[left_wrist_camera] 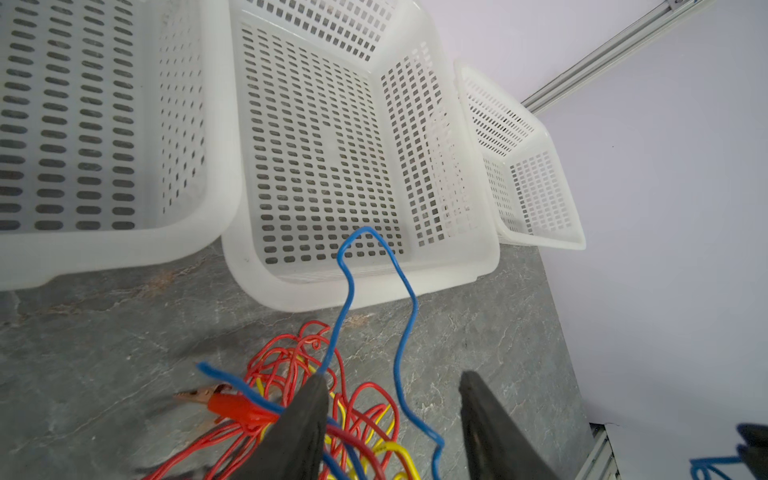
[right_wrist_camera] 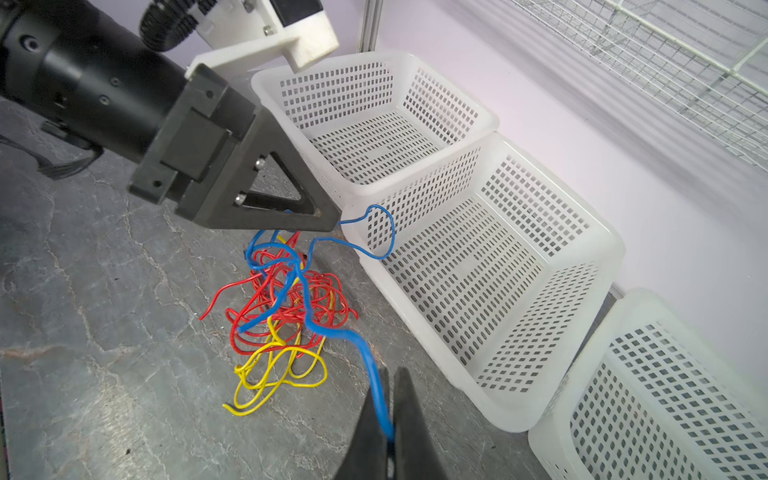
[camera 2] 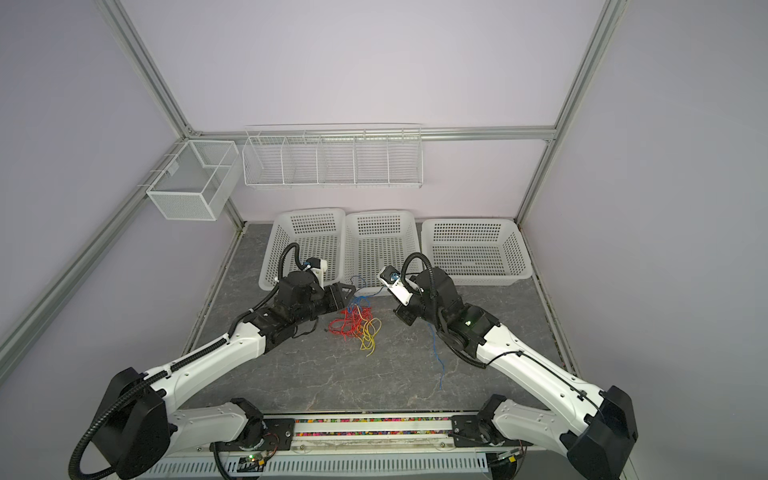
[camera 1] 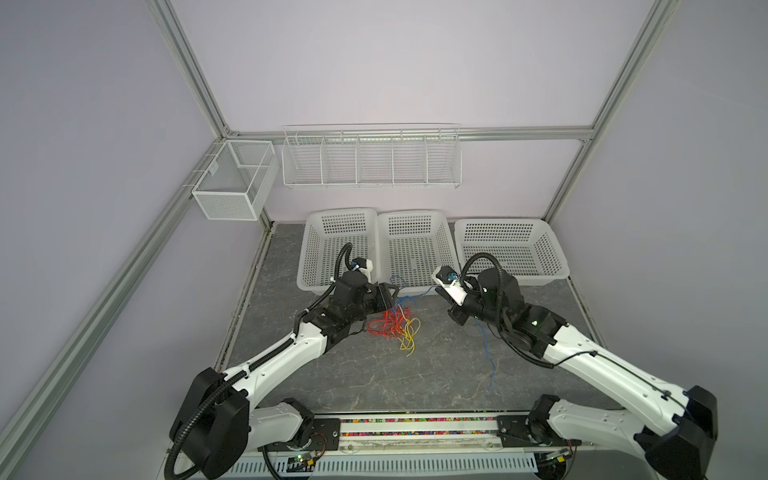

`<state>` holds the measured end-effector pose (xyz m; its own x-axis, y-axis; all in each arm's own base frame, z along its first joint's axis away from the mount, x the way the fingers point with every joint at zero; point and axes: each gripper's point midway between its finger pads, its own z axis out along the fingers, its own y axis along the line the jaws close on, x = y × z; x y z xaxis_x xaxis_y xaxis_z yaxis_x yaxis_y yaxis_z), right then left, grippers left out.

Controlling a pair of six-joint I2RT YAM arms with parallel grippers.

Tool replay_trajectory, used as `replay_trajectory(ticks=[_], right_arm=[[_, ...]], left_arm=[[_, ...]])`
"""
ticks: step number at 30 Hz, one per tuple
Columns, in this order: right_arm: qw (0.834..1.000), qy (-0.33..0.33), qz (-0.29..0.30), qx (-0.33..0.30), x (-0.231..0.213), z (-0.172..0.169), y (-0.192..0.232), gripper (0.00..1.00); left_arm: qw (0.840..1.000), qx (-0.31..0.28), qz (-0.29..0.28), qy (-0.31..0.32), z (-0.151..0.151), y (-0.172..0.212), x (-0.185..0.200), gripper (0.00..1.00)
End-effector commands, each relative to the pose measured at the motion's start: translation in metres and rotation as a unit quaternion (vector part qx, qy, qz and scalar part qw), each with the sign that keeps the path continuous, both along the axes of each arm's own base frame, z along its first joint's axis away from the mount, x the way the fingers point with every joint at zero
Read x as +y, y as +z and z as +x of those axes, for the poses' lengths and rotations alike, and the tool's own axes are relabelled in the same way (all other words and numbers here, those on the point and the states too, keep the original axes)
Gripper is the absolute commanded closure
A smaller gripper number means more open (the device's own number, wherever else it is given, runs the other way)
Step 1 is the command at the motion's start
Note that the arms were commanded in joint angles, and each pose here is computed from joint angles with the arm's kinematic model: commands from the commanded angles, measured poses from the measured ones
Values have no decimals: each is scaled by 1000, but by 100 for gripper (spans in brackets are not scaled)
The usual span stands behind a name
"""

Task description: Untangle the cables

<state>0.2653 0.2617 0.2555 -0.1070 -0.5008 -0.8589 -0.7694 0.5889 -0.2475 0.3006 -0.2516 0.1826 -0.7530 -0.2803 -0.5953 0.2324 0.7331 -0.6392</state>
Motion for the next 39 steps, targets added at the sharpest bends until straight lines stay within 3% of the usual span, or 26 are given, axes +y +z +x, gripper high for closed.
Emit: replay_trajectory(ticks=[1,7,12,16,22,30,39], right_arm=[[999,-18,5,-28,1,9,9,94],[998,-42,2,-43,-4,17,12,94],[999,-18,-4,-38,-1,9,10,94],[999,-11,-5,-35,0,7,10,94],[999,-6,2,-35,2,5,11,94],[999,-13,-2,-38,4,9,10,94],[999,-20,-1,-41,6,14,8,94]], left_arm=[[1000,0,4,13,-2,11,8,50],[1000,-5,21,-5,-7,10,9,50],[991,-62,113,43,2,12,43,41],[985,-88,142,48,5,20,51,39],[991,-51,118,39,7,18,38,35],[998,36,44,21,-1,7,13,34],[995,88,32,21,-14,-4,13,34]])
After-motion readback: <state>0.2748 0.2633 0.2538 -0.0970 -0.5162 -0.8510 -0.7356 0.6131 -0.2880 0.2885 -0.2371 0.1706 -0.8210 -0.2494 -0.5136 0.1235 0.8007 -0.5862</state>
